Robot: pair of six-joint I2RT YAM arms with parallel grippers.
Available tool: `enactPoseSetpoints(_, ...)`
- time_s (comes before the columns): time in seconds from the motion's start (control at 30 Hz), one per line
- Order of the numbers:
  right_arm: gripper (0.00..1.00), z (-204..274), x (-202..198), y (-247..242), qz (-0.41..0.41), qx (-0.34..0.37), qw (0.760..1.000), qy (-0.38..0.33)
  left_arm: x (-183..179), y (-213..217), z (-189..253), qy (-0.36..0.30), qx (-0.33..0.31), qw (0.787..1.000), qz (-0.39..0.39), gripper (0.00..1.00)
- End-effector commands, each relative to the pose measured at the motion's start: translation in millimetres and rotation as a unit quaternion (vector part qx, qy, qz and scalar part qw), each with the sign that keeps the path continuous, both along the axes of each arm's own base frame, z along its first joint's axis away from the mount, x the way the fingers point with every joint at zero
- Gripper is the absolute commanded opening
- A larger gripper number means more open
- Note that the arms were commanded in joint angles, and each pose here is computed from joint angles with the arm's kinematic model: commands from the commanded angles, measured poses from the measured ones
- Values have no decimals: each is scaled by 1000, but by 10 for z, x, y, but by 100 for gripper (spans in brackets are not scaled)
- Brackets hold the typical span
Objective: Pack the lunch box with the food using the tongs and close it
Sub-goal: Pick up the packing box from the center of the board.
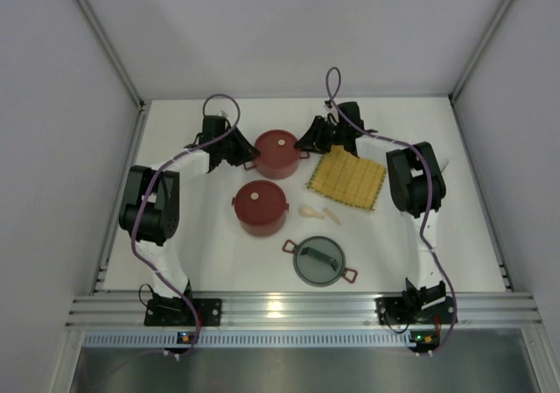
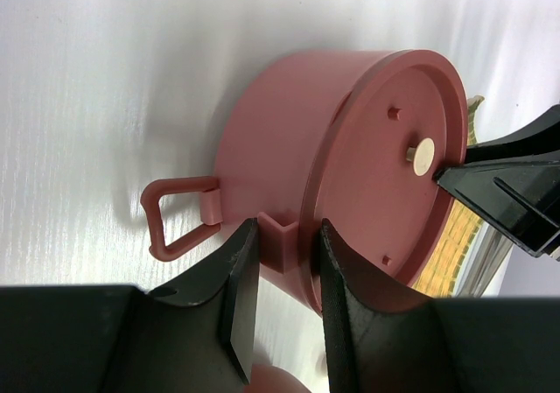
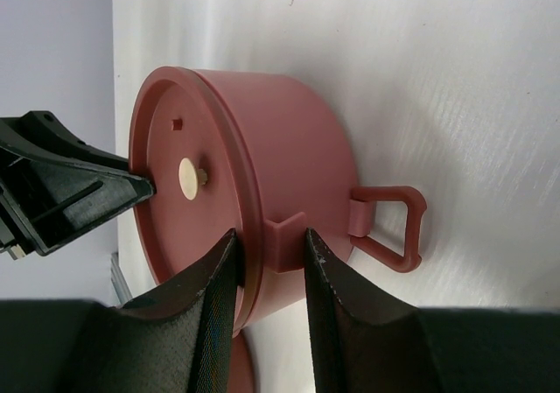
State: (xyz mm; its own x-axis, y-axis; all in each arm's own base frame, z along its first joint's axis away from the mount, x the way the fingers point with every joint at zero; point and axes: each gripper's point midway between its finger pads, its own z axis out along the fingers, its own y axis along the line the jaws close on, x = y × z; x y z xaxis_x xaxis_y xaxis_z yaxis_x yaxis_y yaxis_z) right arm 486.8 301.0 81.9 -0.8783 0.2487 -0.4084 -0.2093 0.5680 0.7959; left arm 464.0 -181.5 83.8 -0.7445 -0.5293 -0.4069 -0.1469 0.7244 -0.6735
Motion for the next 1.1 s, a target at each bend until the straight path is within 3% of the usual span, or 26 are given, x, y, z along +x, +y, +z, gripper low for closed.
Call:
enactPoseSetpoints(0.0, 0, 1115, 12, 158, 37, 66, 992, -105, 94, 37, 56, -19, 22, 1000, 2, 0)
enactPoseSetpoints(1.07, 0, 1946, -260, 335, 55, 83, 982, -159, -49, 66, 799, -77, 14, 997, 0, 0)
